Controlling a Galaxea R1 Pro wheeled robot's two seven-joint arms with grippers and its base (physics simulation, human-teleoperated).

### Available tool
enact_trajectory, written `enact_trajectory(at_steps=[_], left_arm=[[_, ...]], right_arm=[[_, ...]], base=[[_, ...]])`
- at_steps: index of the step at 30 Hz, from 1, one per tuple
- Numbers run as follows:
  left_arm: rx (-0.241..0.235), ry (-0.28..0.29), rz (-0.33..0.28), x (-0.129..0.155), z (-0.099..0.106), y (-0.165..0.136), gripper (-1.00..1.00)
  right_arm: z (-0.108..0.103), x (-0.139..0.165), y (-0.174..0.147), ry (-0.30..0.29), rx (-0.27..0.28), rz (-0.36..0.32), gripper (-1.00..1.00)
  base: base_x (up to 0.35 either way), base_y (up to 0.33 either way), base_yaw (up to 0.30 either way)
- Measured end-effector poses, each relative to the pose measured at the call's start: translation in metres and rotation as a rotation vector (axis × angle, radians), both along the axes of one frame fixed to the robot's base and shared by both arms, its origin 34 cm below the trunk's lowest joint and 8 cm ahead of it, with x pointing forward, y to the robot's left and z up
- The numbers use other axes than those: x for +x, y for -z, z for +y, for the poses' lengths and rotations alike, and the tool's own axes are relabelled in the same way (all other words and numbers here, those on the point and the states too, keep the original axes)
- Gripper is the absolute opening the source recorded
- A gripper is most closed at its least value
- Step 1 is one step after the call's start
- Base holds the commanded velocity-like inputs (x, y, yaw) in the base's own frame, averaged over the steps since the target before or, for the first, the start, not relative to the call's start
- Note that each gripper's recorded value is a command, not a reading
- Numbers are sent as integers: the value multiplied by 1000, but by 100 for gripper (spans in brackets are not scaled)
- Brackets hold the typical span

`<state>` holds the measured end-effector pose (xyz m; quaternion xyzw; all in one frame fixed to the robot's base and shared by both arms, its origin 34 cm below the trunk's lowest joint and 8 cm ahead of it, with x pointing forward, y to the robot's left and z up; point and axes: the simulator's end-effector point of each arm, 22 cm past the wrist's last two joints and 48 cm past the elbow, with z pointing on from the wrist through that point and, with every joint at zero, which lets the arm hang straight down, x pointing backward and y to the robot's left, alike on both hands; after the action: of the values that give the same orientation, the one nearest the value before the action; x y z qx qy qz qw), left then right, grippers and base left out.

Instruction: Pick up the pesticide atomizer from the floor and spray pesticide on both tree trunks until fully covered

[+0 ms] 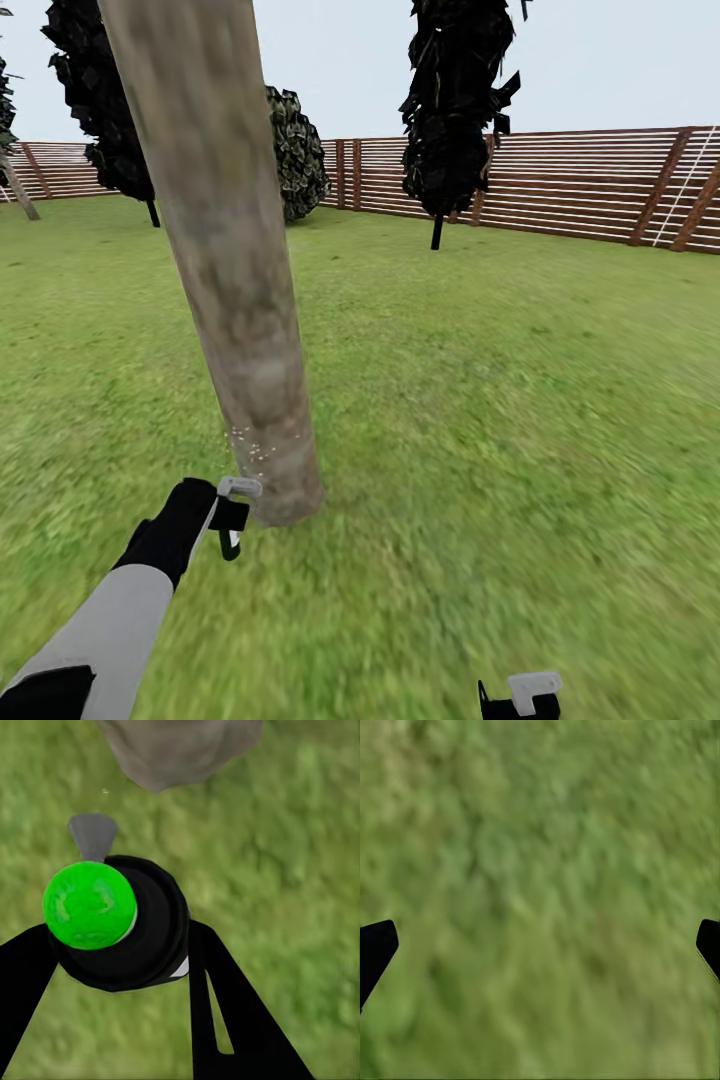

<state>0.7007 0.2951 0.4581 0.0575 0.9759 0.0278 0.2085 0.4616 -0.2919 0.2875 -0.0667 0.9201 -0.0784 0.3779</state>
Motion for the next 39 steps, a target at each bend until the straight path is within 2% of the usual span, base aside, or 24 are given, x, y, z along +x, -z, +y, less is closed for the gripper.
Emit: enact_trajectory(at_steps=[4,12,19,23,33,39], left_arm=[[-3,0,23,-12,-2,11,-100],[-10,3,55,-30,-7,27,-100],[-19,11,46,-28,-15,26,-100],[-14,23,9,-21,-14,23,-100],[-14,25,17,-27,-14,30,-100],[-3,16,16,-28,-5,29,-100]], right_arm=[[0,0,0,1,0,0,100],[0,0,0,1,0,1,100],[0,0,0,0,-1,0,100],[0,0,0,-1,-1,0,100],[0,0,0,2,-1,0,100],[-1,0,0,4,-1,0,100]], base=[[283,-53,77],[-9,-124,213],[30,-234,7],[132,-263,0],[40,-269,0],[-51,-276,200]])
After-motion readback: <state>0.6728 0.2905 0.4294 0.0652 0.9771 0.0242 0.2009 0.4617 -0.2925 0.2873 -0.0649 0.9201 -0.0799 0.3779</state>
